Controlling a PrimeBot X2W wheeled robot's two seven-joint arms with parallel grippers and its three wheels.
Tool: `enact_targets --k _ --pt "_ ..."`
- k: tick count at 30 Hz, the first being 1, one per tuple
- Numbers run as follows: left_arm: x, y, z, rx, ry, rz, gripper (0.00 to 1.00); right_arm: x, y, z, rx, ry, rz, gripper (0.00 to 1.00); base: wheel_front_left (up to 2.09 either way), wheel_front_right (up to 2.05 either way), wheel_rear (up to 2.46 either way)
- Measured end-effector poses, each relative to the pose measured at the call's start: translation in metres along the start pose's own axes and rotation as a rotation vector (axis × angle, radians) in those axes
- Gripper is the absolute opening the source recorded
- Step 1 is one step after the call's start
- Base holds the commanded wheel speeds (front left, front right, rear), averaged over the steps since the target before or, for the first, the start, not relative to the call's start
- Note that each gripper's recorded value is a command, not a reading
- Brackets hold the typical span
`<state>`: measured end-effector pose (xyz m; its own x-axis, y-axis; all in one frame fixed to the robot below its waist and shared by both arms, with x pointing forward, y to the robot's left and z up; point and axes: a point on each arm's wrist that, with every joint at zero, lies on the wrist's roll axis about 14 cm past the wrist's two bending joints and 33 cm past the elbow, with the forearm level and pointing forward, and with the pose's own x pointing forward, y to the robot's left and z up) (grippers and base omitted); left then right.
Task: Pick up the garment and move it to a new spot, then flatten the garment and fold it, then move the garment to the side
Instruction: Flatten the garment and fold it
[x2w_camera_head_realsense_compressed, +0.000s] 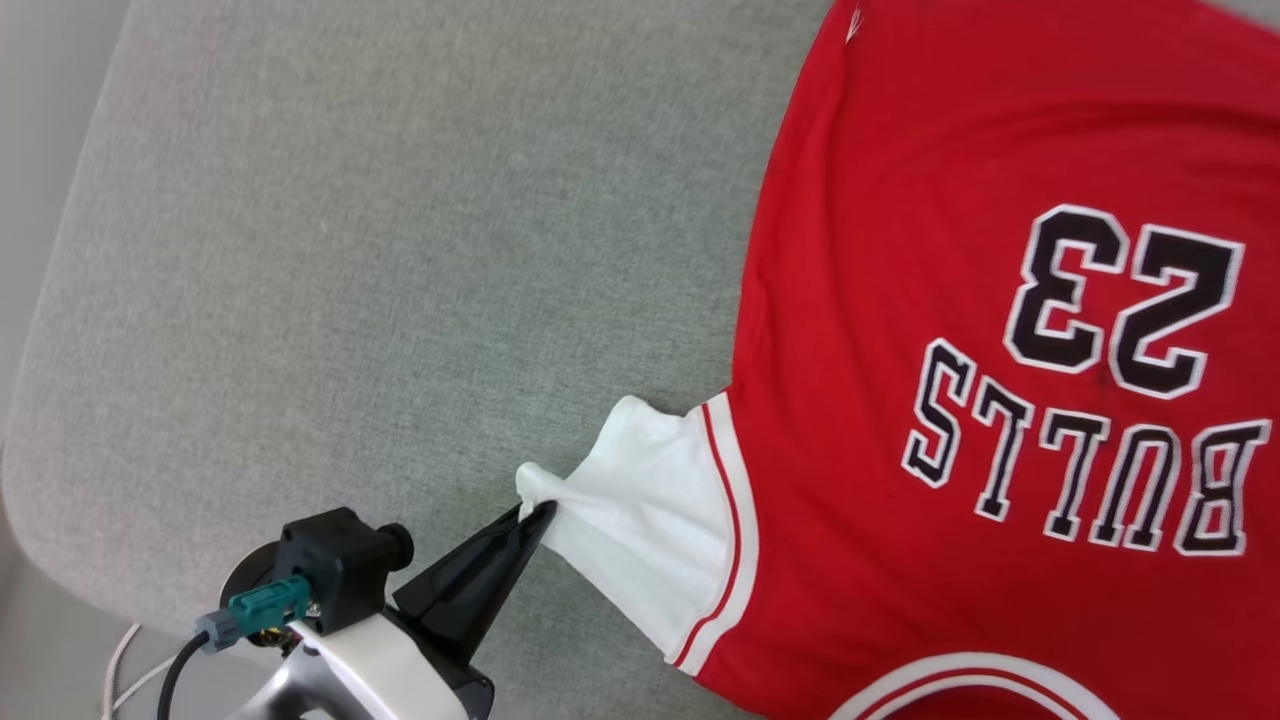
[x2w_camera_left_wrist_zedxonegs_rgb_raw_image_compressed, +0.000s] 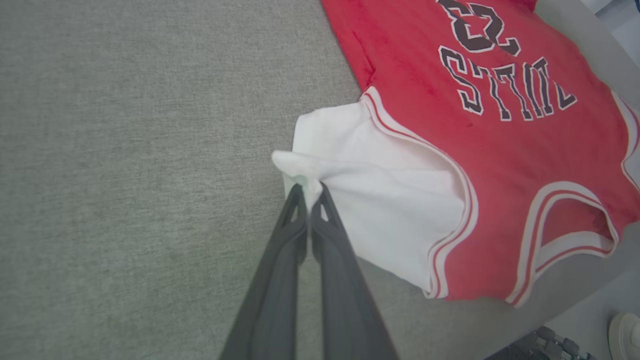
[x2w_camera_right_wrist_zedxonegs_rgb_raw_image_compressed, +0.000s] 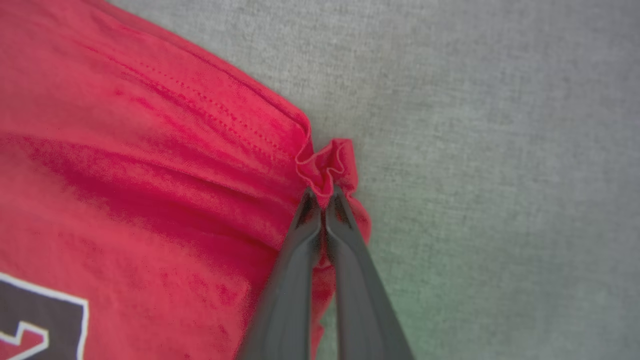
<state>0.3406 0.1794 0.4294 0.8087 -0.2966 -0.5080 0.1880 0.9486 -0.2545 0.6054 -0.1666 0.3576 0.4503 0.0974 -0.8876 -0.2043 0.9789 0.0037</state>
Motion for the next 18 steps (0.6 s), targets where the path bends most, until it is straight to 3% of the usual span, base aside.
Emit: enact_targets --k 18 --pt "-0.031 -0.029 0.025 -0.005 -0.148 -0.056 0.0 -0.118 -0.027 -0.15 0.128 0.003 0.035 0.0 0.0 0.0 0.0"
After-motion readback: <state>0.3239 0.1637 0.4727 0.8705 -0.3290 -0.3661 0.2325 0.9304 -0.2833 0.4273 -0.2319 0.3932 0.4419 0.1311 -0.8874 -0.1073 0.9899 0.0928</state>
